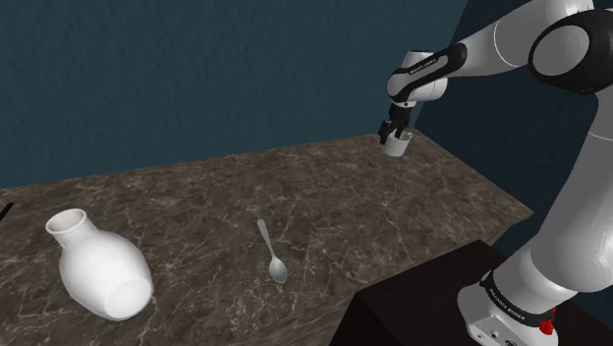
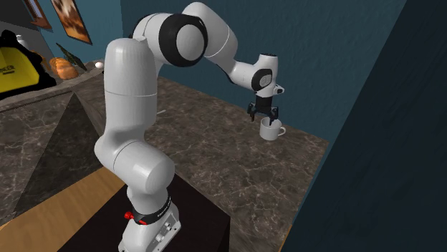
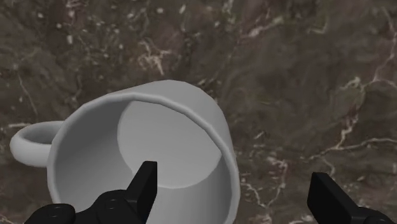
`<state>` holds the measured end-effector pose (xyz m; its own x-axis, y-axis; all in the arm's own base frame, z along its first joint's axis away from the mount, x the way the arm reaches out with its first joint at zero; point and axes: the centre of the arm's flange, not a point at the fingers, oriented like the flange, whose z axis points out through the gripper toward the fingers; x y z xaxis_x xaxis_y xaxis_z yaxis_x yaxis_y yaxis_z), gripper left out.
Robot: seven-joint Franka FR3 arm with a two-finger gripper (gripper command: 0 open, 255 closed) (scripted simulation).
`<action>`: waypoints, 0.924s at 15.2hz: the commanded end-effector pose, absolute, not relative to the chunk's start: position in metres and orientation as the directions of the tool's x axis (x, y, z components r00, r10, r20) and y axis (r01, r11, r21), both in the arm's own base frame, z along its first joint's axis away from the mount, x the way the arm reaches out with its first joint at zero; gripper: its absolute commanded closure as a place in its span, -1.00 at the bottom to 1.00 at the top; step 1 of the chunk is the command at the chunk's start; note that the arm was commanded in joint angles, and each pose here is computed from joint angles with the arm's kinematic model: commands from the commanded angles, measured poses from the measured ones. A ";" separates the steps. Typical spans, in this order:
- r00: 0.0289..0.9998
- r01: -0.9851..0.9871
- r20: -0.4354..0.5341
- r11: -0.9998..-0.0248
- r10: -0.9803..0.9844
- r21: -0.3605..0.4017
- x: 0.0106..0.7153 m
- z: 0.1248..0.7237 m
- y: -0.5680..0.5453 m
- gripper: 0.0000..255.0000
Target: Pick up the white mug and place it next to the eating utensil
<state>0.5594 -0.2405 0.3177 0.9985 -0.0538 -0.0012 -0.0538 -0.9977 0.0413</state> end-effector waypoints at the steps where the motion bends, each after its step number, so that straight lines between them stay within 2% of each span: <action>1: 0.999 -0.054 -0.001 -0.998 -0.054 0.041 0.560 0.313 -0.241 -1.00; 7: 0.999 -0.054 0.000 -0.998 -0.054 0.041 0.560 0.313 -0.241 -1.00; 8: 0.999 -0.054 -0.001 -0.998 -0.054 0.041 0.560 0.313 -0.241 1.00; 14: 0.999 -0.054 0.000 -0.998 -0.054 0.041 0.560 0.313 -0.241 1.00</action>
<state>0.5600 -0.2410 0.3134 0.9986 -0.0535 0.0003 -0.0535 -0.9977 0.0416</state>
